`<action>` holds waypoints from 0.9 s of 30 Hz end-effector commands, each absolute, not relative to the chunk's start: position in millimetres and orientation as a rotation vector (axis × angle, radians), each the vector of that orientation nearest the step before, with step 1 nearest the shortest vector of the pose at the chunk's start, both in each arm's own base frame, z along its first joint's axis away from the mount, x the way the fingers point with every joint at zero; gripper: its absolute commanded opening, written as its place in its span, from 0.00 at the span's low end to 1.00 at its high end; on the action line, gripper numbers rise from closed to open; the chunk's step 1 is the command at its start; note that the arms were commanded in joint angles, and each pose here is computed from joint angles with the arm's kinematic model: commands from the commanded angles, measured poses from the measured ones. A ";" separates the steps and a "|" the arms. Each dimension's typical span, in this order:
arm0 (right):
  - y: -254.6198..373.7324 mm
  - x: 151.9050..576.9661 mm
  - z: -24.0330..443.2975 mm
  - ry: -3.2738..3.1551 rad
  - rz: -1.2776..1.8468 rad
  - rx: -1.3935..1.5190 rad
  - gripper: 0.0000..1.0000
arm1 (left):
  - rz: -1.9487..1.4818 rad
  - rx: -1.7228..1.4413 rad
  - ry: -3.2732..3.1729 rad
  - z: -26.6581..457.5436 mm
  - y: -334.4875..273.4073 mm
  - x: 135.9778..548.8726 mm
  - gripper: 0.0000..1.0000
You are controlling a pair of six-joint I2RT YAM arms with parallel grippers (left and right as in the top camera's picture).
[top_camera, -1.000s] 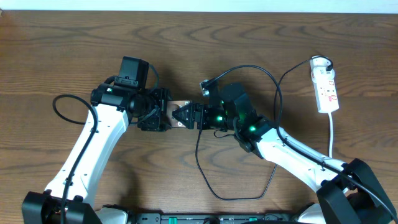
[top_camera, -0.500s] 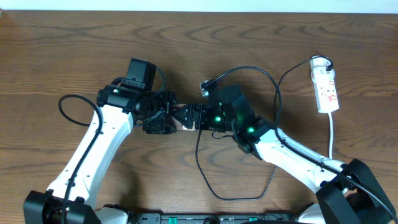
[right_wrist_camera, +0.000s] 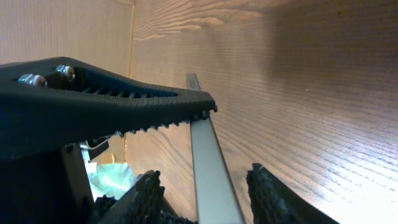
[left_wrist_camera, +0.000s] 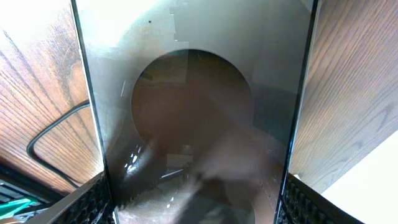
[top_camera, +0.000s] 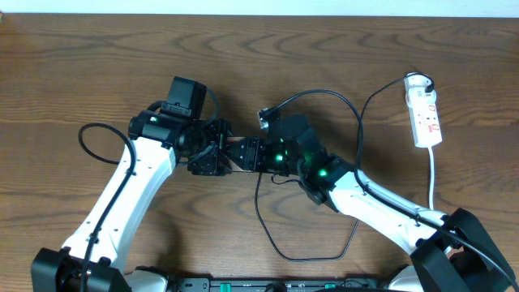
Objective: Plug charger to phone and switch on socket
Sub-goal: 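Grasp the phone with the right gripper and release the left gripper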
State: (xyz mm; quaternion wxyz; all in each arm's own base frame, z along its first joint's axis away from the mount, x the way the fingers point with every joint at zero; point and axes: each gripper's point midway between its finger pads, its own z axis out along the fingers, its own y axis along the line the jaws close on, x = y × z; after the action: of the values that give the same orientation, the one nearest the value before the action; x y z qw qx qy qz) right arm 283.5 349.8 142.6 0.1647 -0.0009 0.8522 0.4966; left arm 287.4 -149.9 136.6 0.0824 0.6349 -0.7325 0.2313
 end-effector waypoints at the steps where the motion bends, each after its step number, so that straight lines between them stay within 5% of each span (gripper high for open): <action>1: 353.9 285.7 146.1 2.416 1.409 0.006 0.40 | 0.752 1.879 -2.187 151.6 -156.4 289.7 0.07; 14: 353.9 285.6 146.0 2.416 1.409 0.006 0.02 | 0.751 1.879 -2.187 151.5 -156.4 289.7 0.07; 20: 354.0 285.5 146.0 2.421 1.416 0.024 0.01 | 0.751 1.879 -2.188 151.5 -156.3 289.7 0.08; 21: 354.0 285.5 146.0 2.421 1.415 0.024 0.01 | 0.751 1.880 -2.188 151.5 -156.3 289.7 0.17; 24: 353.7 285.7 145.9 2.422 1.415 0.025 0.01 | 0.752 1.873 -2.194 151.5 -156.2 289.7 0.63; 27: 351.3 288.7 145.9 2.418 1.411 0.034 0.01 | 0.763 1.817 -2.257 151.5 -155.9 289.9 0.89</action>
State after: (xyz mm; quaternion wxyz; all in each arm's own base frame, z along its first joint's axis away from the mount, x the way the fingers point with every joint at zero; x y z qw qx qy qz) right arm 284.3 350.0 141.6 0.1707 0.0000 0.8538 0.4919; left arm 286.4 -150.4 136.2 0.0807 0.6302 -0.7373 0.2295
